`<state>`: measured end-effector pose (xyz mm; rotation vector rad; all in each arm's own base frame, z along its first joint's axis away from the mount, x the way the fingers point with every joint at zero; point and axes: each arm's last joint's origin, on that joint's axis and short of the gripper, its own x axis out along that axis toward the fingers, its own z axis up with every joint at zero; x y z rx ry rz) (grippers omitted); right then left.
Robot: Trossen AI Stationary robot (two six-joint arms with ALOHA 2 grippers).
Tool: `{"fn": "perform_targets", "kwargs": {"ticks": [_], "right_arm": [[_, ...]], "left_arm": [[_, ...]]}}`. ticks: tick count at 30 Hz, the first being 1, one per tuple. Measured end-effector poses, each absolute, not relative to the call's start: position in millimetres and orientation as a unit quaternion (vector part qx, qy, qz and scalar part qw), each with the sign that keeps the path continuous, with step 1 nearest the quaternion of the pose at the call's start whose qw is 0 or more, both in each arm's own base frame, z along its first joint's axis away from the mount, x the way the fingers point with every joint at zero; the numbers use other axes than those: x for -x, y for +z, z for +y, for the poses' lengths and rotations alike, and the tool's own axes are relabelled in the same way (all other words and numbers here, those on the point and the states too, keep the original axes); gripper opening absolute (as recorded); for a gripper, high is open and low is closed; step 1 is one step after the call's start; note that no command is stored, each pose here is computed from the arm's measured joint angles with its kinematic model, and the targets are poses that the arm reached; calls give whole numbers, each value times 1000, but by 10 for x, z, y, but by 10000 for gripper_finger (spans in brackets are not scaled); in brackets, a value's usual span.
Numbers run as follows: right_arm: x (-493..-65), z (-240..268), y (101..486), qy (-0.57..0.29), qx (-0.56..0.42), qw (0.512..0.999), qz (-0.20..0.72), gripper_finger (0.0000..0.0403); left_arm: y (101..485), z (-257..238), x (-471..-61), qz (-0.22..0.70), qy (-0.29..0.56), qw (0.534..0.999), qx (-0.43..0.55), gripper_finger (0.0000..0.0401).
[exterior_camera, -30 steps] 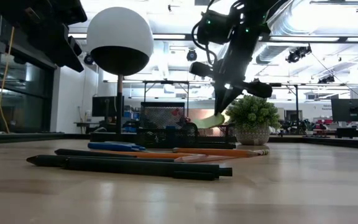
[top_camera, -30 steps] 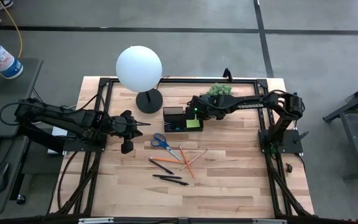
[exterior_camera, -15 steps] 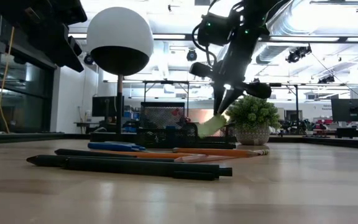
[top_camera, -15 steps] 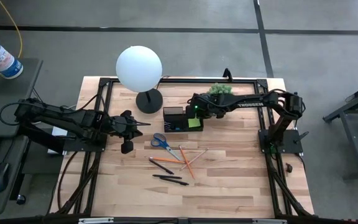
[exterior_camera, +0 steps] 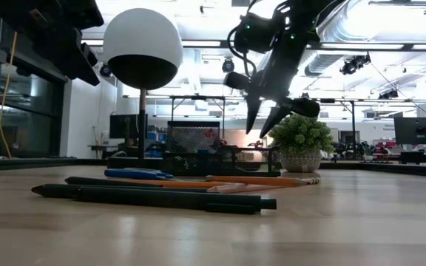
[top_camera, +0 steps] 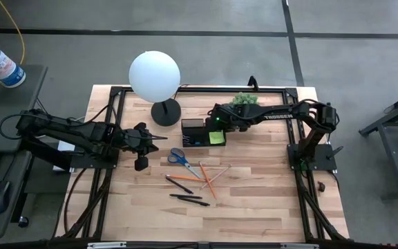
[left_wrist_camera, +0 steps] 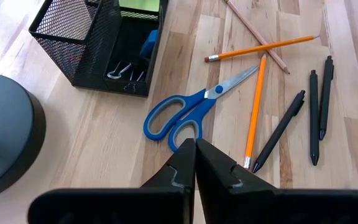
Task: Pick and place office supplies into organizer
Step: Put the right orange pencil into the desk organizer
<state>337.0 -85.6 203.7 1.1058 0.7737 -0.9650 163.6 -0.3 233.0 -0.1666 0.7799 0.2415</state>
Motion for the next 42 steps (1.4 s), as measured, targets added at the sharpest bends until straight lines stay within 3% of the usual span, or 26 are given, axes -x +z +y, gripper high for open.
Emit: {"fn": "perform_targets", "kwargs": {"ticks": [7, 20, 29, 35, 42], "right_arm": [[-3440, -782, 2160, -370, -496, 689, 376, 105], [-3547, -91, 2897, -273, -404, 736, 470, 56], [-3506, 627, 2849, -283, -452, 709, 461, 64], [-3519, 921, 2850, -242, -461, 730, 443, 60], [-3643, 1190, 2696, -257, -493, 729, 399, 63]], "left_arm": [[2329, -3, -1635, 379, 117, 914, 81, 1], [2329, -3, -1635, 380, 117, 914, 81, 1], [2329, -2, -1636, 379, 117, 914, 79, 1], [2330, -3, -1635, 379, 116, 915, 77, 1], [2330, -5, -1635, 380, 114, 915, 79, 1]]}}
